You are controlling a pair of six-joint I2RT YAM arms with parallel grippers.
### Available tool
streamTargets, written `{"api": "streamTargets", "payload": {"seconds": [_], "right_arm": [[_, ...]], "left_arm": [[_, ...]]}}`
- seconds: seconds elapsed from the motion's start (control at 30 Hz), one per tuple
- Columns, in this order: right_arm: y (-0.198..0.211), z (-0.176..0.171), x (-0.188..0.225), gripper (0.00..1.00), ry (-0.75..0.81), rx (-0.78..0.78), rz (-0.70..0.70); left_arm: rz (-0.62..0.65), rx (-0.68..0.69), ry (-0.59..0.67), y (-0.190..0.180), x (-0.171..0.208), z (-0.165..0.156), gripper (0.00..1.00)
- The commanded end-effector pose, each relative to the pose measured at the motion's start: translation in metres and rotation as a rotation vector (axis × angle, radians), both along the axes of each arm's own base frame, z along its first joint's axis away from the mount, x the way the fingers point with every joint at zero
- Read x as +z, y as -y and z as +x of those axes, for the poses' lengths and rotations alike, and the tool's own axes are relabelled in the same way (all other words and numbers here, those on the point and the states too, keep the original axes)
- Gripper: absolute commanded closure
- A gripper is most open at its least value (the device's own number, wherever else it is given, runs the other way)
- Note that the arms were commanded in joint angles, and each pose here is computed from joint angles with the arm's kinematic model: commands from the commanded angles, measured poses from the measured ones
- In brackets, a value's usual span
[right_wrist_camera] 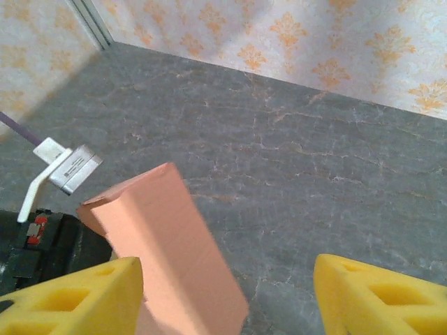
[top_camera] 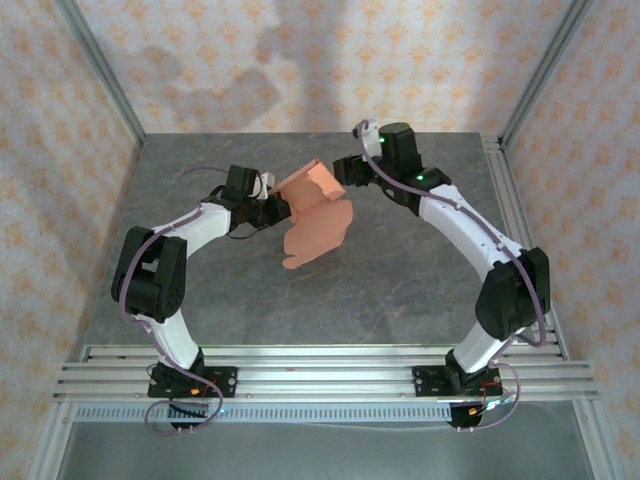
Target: Fold the paper box
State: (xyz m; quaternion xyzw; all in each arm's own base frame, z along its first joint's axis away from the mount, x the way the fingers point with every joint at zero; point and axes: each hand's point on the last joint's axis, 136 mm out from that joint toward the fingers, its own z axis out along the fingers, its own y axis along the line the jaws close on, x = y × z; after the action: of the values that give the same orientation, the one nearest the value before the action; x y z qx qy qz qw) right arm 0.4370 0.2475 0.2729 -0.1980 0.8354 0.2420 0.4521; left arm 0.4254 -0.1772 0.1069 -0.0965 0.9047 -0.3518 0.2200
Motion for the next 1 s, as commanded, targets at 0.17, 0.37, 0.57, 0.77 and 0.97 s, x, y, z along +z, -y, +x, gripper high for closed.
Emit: {"api": "streamTargets", "payload": {"seconds": [0.17, 0.37, 0.57, 0.77, 0.97], "right_arm": [[-0.04, -0.004, -0.018, 0.48, -0.094, 0.248, 0.094], [-0.051, -0.01, -0.032, 0.58, -0.112, 0.286, 0.056], [-0.052, -0.011, -0.045, 0.61, -0.103, 0.259, -0.054], [-0.036, -0.005, -0.023, 0.56, -0.037, 0.158, 0.007], [-0.03, -0.012, -0.006, 0.51, 0.006, 0.175, 0.054]], "left_arm": [[-0.013, -0.049, 0.078, 0.007, 0.026, 0.004, 1.0], [-0.012, -0.053, 0.073, 0.008, 0.024, 0.003, 1.0], [-0.014, -0.054, 0.071, 0.008, 0.022, 0.004, 1.0], [-0.005, -0.051, 0.068, 0.006, 0.022, 0.002, 1.0], [-0.008, -0.053, 0.069, 0.007, 0.022, 0.002, 1.0]]}}
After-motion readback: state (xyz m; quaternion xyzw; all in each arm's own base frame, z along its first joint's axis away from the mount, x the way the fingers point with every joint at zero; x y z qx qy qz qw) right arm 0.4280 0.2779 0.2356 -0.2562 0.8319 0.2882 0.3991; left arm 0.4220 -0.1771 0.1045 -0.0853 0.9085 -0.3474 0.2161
